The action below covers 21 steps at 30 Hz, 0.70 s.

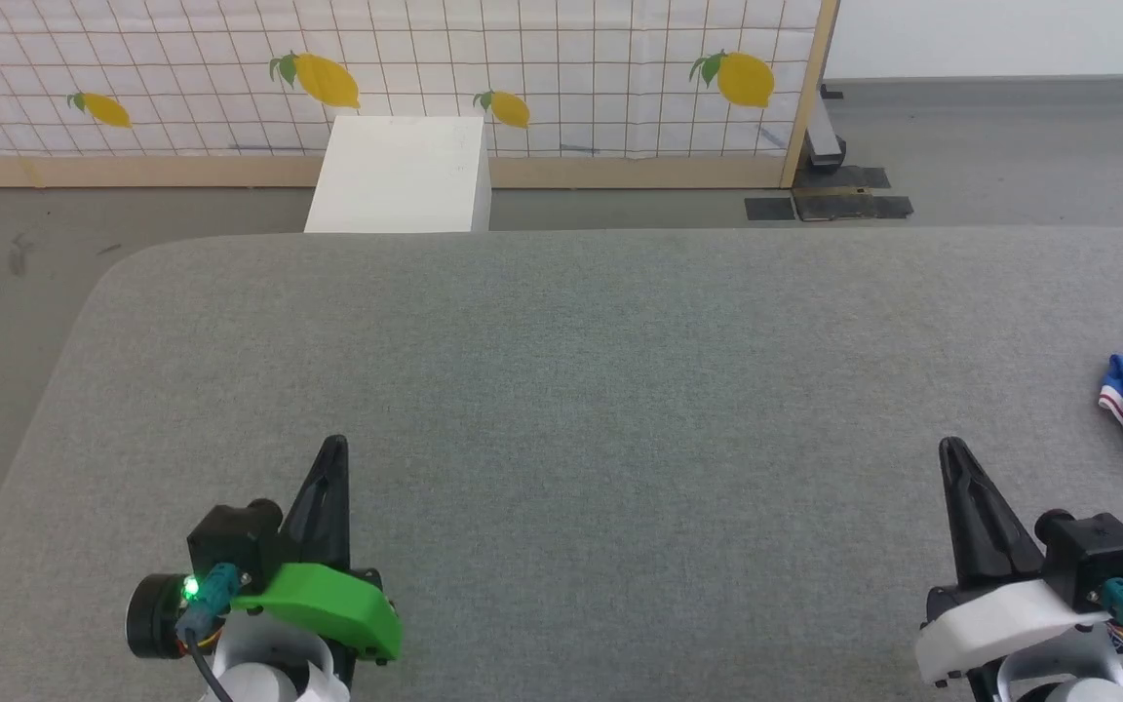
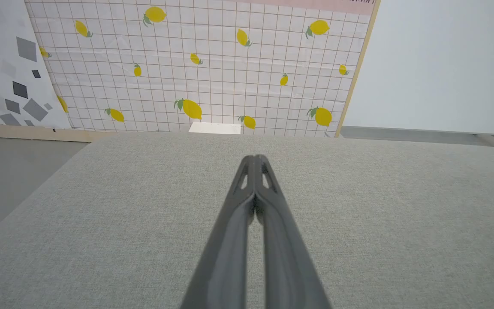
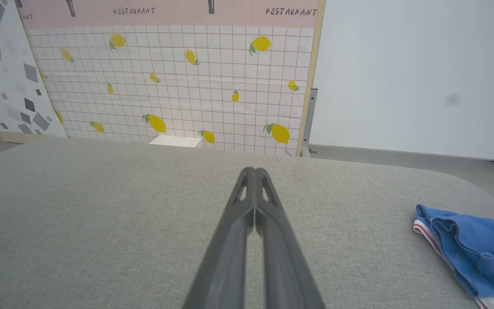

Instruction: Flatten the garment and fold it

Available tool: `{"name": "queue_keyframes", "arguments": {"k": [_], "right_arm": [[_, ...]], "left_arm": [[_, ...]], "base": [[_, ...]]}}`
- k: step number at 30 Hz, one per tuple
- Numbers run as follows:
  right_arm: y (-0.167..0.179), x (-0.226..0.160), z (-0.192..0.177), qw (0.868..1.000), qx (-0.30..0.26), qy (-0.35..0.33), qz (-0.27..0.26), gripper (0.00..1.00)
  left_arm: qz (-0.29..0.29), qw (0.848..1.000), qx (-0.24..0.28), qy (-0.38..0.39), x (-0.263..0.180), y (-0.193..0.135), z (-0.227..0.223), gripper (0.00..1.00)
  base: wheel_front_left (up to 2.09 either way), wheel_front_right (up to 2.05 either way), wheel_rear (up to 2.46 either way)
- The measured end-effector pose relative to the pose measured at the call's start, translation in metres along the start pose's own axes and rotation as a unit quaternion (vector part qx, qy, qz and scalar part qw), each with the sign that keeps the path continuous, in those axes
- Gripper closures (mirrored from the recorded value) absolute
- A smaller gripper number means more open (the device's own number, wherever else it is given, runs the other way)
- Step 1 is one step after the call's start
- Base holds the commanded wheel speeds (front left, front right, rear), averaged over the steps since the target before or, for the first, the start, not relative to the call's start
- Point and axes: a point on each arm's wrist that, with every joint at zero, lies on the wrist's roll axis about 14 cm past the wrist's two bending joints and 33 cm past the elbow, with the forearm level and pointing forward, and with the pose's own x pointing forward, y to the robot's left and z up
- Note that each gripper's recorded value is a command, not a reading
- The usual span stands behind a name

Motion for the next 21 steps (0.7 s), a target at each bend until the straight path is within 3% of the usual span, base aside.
{"name": "queue_keyframes", "arguments": {"k": [21], "right_arm": [[0.0072, 0.0014, -0.0019, 1.000, -0.004, 0.016, 0.011, 1.00]], "left_arm": [[0.011, 0.999, 0.027, 0.013, -0.0004, 0.0049, 0.0016, 1.00]], "base": [[0.00, 0.00, 0.00]]}}
